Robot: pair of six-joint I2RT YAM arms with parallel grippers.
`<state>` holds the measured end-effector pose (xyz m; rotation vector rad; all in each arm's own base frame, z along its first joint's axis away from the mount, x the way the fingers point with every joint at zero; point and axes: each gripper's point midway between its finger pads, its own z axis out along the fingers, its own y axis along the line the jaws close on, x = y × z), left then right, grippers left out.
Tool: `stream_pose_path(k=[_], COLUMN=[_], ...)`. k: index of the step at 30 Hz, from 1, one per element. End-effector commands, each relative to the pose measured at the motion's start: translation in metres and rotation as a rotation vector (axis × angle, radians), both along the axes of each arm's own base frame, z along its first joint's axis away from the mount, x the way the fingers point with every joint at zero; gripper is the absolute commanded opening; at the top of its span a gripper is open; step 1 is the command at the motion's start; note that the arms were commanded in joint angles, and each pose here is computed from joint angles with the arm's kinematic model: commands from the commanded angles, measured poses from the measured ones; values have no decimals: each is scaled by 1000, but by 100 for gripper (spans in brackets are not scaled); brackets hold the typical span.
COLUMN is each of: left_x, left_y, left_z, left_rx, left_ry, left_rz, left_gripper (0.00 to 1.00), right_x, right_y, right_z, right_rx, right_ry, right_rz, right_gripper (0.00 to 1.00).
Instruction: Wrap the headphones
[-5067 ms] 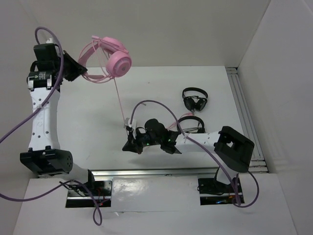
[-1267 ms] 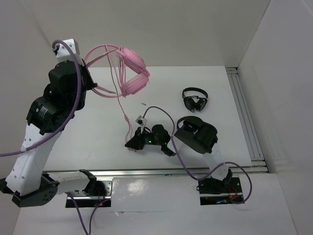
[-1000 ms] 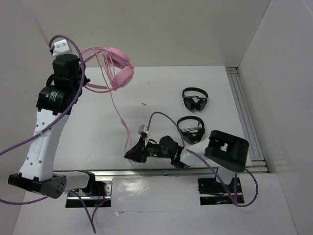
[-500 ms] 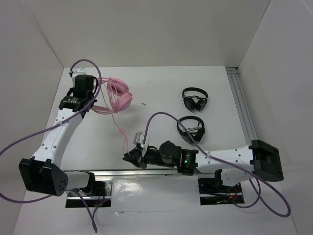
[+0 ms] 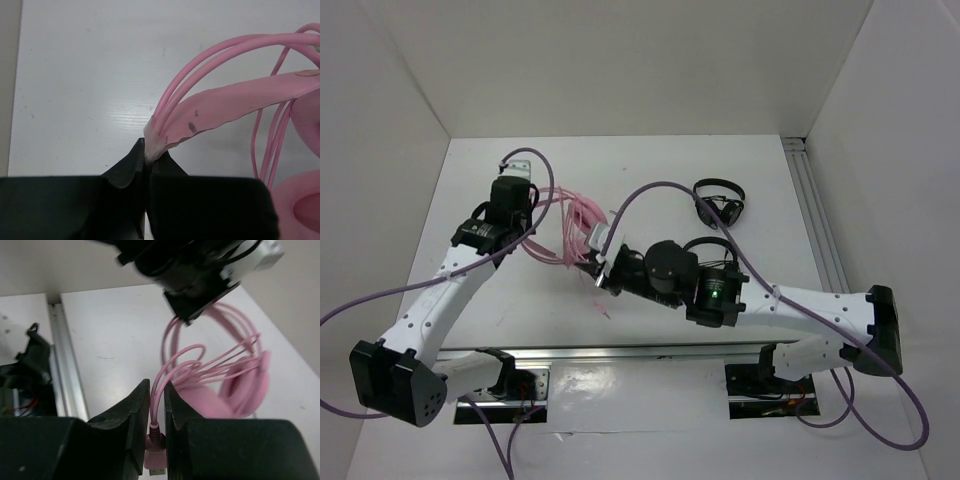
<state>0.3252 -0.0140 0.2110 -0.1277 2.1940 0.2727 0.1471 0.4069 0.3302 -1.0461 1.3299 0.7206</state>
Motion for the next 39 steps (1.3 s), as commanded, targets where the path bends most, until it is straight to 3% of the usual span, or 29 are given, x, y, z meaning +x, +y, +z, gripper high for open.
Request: stream_pose_path(k=[1,6,14,22,31,34,39], left_x=[-1,-25,-54,-98,-95,-87,-74], left_y=[-35,-74,-101,-127,-124,-121,-120], left_z=[14,6,-1,17,57,62,72], left_rx=[-41,-48,3,-79,-96,-101,-143], left_ry=[-39,45,84,104,108,113,79], left_rz=[-173,-395,-638,-892,-833,-789,-769], left_gripper=[0,0,0,0,0,0,0], right_x=[30,62,96,121,133,137,141], right_y=[-13,-18,-42,-69,-83,-88,-96], right_z=[35,52,59,50,30,20,11], right_rx=[-24,-110,-164,-159,-100,-85,-54], right_ry=[-107,-177,-260,-300,-216,-178,-130], right_rz=[-86,-158,-287,-395,-406,-409,-425], right_gripper=[0,0,0,0,1,14,54])
